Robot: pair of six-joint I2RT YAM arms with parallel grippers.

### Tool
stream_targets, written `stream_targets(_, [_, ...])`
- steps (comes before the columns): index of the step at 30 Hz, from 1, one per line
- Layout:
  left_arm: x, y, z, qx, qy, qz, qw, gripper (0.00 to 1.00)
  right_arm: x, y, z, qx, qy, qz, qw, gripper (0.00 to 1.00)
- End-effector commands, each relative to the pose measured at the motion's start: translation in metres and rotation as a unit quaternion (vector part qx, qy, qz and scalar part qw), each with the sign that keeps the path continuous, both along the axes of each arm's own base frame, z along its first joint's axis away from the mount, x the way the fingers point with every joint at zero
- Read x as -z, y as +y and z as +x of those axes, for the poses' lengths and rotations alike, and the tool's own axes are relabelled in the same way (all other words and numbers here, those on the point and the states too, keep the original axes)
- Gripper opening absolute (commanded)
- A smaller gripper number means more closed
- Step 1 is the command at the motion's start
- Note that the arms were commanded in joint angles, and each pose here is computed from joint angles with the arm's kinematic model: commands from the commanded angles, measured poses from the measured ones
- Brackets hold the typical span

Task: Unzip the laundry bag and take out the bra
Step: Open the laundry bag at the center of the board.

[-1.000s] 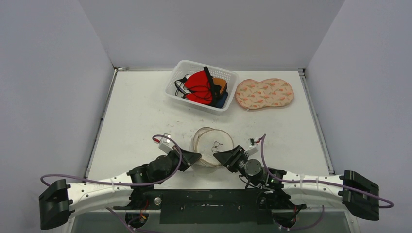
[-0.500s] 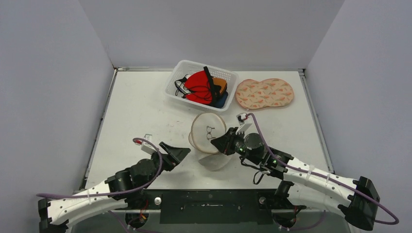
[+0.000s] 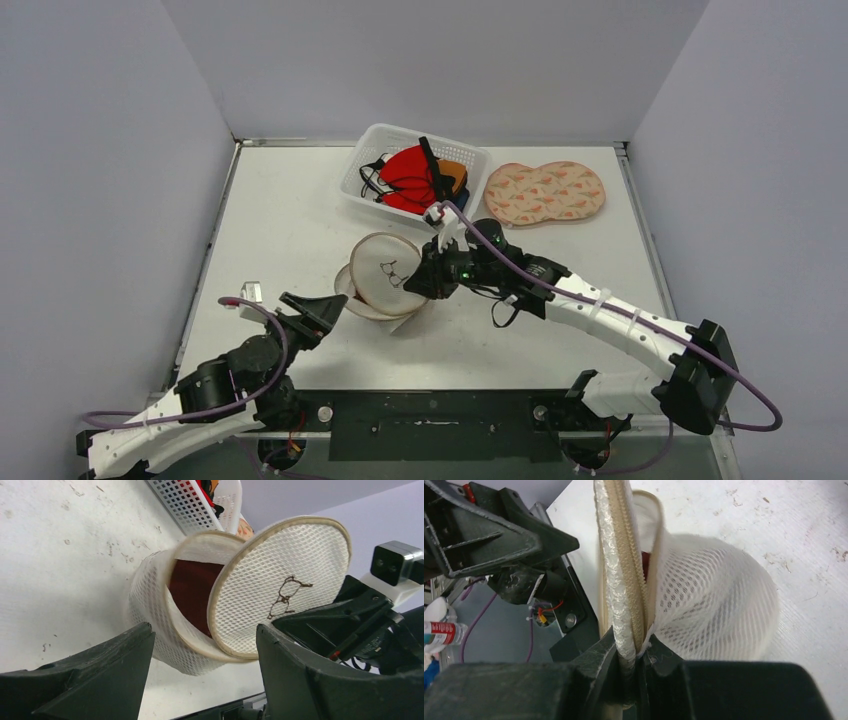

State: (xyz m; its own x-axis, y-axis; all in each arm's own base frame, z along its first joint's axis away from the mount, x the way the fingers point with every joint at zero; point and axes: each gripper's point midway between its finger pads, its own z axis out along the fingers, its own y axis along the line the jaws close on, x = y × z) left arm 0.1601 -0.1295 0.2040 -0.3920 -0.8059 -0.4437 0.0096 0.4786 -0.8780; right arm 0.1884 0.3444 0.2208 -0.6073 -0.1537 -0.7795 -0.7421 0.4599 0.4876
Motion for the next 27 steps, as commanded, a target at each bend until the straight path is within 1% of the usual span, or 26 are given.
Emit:
stream_targets(1, [-0.008, 0.014, 0.002, -0.021, -0.009, 0.017, 1.000, 0.72, -0.024, 0.001, -0.004, -0.050, -0.053, 0.008, 0.997, 0.05])
stream_targets(4, [0.001, 0.013, 0.002, -0.020, -0.006, 0.027, 0.999, 0.72, 0.017, -0.019, -0.002, -0.035, -0.036, -0.059, 0.997, 0.05])
stream_targets(6, [0.011, 0.013, 0.003, -0.023, -0.001, 0.036, 0.999, 0.75, 0.042, -0.033, 0.001, -0.017, -0.024, -0.094, 0.995, 0.05])
stream_targets(9, [0.025, 0.010, 0.004, -0.024, 0.003, 0.043, 0.999, 0.77, 0.076, -0.054, 0.000, 0.007, -0.004, -0.122, 0.992, 0.05])
stream_targets(11, [0.037, 0.006, 0.005, -0.018, 0.006, 0.051, 0.999, 0.78, 0.089, -0.063, 0.000, 0.019, 0.004, -0.127, 0.992, 0.05])
stream_targets(18, [0.051, -0.026, 0.003, 0.041, -0.017, 0.069, 0.997, 0.78, 0.096, -0.071, 0.004, 0.044, 0.010, -0.136, 0.990, 0.05])
stream_targets(20, [0.046, -0.031, 0.003, 0.052, -0.026, 0.078, 0.995, 0.79, 0.096, -0.073, 0.002, 0.046, 0.011, -0.138, 0.989, 0.05])
stream_targets(22, [0.032, -0.039, 0.004, 0.067, -0.045, 0.084, 0.993, 0.81, 0.096, -0.075, 0.001, 0.050, 0.011, -0.138, 0.989, 0.06])
stream_targets(25, [0.016, -0.053, 0.005, 0.087, -0.058, 0.110, 0.988, 0.86, 0.097, -0.078, -0.001, 0.056, 0.012, -0.140, 0.988, 0.09])
stream_targets(27, [0.012, -0.064, 0.006, 0.106, -0.051, 0.140, 0.983, 0.87, 0.098, -0.080, -0.001, 0.058, 0.013, -0.142, 0.988, 0.11])
